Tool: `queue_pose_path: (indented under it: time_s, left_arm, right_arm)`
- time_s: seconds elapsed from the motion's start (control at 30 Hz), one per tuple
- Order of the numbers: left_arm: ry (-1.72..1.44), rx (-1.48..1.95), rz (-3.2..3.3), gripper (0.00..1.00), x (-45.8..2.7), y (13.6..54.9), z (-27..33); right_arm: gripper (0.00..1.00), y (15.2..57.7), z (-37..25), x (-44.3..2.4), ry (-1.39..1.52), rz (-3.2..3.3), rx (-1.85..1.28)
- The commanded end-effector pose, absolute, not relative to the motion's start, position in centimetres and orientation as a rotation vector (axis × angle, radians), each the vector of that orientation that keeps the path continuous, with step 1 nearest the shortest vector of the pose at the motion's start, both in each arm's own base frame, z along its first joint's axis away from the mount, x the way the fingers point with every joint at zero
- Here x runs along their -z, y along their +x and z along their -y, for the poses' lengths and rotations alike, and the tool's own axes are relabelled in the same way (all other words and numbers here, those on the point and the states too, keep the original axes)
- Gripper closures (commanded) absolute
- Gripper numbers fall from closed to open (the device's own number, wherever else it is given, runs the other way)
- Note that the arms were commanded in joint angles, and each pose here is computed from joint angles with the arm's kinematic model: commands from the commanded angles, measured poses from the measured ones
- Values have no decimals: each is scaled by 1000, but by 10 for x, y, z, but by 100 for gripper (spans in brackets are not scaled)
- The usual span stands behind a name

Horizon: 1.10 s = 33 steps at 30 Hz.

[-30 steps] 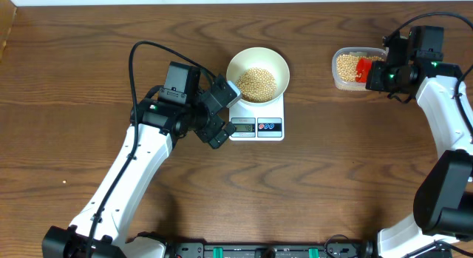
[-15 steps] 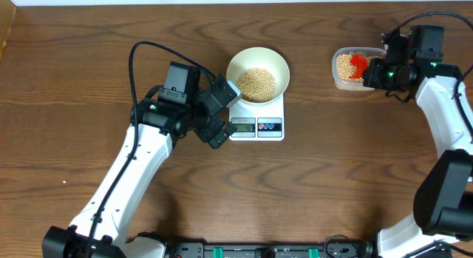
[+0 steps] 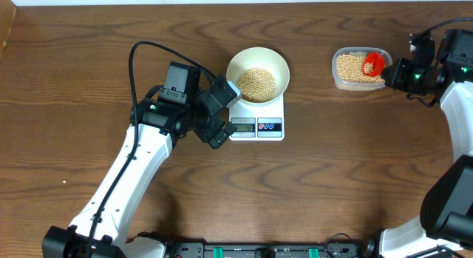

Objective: Scoop item into bowl and weigh 50g on scale
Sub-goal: 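Dip the scoop into the tub chickpeas with the right gripper, then lift the red scoop and carry it over the beige bowl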

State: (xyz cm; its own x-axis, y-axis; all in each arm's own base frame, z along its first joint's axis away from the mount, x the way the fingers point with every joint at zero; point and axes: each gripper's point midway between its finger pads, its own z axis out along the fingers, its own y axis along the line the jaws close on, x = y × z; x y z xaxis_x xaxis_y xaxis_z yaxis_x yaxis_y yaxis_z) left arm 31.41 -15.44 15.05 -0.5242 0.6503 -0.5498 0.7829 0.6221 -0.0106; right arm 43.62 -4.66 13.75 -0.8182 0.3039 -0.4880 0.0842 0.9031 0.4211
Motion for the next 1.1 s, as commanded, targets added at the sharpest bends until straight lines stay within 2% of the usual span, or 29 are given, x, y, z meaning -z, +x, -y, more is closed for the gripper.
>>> queue_pose_path:
  time_s: [0.0, 0.43, 1.07]
  left_arm:
    - [1133, 337, -2328, 2, -154, 315, 154]
    - [1133, 337, -2328, 2, -154, 315, 154]
    - [1133, 337, -2328, 2, -154, 315, 154]
  right_arm:
    - [99, 435, 28, -167, 179, -2425, -631]
    - [99, 427, -7, -213, 36, -2297, -839]
    - [99, 419, -131, -234, -315, -2236, -1007]
